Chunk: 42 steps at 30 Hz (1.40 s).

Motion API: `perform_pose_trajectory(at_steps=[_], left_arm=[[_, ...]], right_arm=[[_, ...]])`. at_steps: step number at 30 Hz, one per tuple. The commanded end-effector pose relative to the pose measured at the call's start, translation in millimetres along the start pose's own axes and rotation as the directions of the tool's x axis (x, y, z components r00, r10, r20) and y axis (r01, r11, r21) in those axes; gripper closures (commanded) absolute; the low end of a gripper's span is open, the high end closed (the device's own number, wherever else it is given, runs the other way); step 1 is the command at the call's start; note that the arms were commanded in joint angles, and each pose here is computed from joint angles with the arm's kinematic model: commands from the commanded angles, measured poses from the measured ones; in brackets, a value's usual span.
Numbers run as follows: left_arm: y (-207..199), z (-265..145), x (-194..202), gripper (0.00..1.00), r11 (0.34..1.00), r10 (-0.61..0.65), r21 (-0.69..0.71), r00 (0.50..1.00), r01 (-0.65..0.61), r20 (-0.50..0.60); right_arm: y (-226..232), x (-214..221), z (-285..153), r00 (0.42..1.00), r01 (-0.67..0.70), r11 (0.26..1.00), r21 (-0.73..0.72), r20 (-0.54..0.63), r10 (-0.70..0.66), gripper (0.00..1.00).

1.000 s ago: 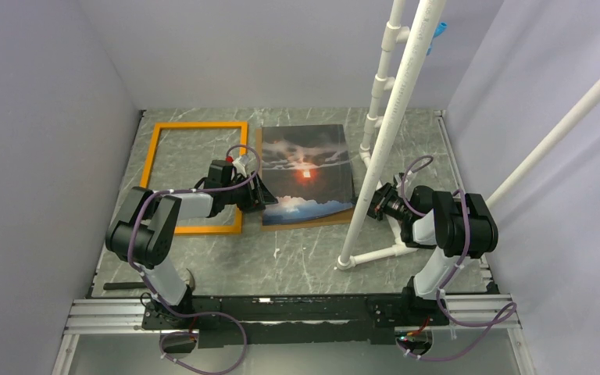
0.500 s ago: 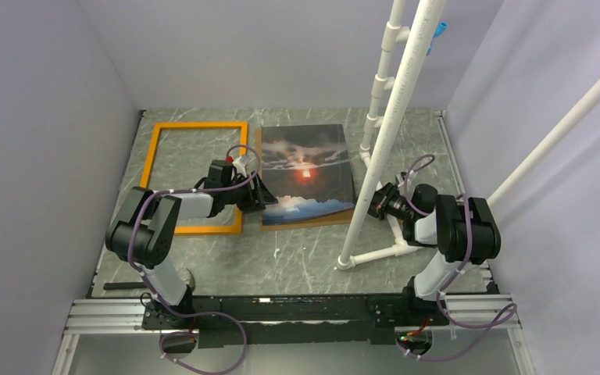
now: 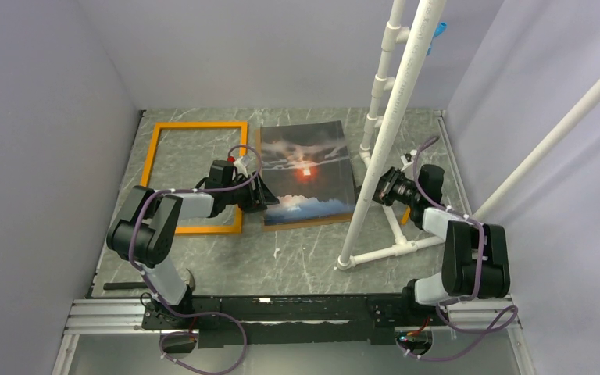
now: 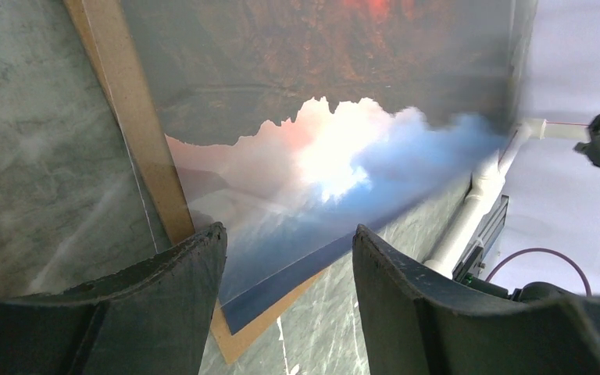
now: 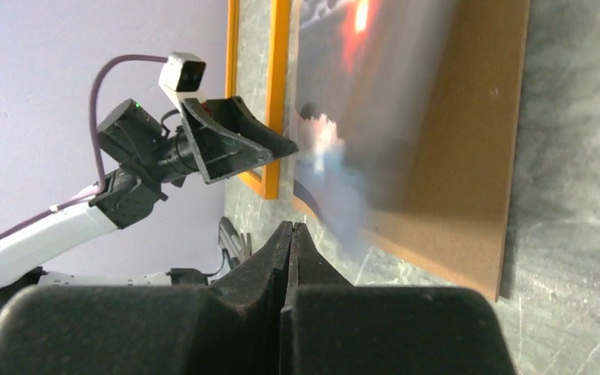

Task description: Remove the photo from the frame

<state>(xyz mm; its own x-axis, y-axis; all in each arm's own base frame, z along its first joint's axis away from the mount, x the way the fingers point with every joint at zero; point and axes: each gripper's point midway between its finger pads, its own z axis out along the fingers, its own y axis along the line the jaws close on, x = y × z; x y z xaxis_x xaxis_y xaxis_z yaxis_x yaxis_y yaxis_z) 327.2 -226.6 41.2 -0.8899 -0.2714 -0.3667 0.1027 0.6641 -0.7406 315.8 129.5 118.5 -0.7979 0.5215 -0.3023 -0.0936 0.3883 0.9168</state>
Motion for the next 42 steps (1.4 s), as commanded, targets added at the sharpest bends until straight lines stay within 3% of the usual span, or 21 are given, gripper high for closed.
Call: perform_pose_trajectory(at_steps=[1, 9, 12, 18, 21, 26, 33, 42], left_arm=[[52, -1, 43, 0.32, 0.981, -0.086, -0.179, 0.992, 0.068, -0.093], [39, -4, 38, 0.29, 0.989, -0.077, -0.133, 0.994, 0.066, -0.079], [34, -5, 38, 0.29, 0.992, -0.079, -0.107, 0.994, 0.07, -0.08], [13, -13, 23, 0.26, 0.997, -0.022, -0.073, 0.997, 0.016, -0.07], [-8, -19, 0, 0.24, 0.997, 0.047, -0.059, 0.997, -0.05, -0.06], [-29, -18, -13, 0.24, 0.999, 0.044, -0.001, 0.997, -0.044, -0.06], [0, 6, -3, 0.28, 0.998, -0.045, -0.046, 0.997, 0.041, -0.069], [29, 6, 16, 0.29, 0.989, -0.078, -0.128, 0.995, 0.07, -0.061]], right_arm=[[25, -26, -7, 0.991, 0.124, 0.992, 0.018, 0.038, -0.125, 1.0], [44, -39, -10, 0.985, 0.168, 0.985, 0.041, 0.029, -0.169, 1.0], [20, -34, -11, 0.987, 0.16, 0.977, 0.141, 0.004, -0.162, 0.76], [-24, -15, -12, 0.991, 0.136, 0.96, 0.245, -0.024, -0.134, 0.59], [-42, -4, -11, 0.993, 0.114, 0.956, 0.27, -0.057, -0.102, 0.58], [-64, 10, -9, 0.994, 0.093, 0.948, 0.303, -0.08, -0.072, 0.56], [-88, 15, -2, 0.996, 0.051, 0.943, 0.33, -0.09, -0.023, 0.6], [-92, 20, 6, 0.993, 0.037, 0.952, 0.305, -0.114, -0.002, 0.62]])
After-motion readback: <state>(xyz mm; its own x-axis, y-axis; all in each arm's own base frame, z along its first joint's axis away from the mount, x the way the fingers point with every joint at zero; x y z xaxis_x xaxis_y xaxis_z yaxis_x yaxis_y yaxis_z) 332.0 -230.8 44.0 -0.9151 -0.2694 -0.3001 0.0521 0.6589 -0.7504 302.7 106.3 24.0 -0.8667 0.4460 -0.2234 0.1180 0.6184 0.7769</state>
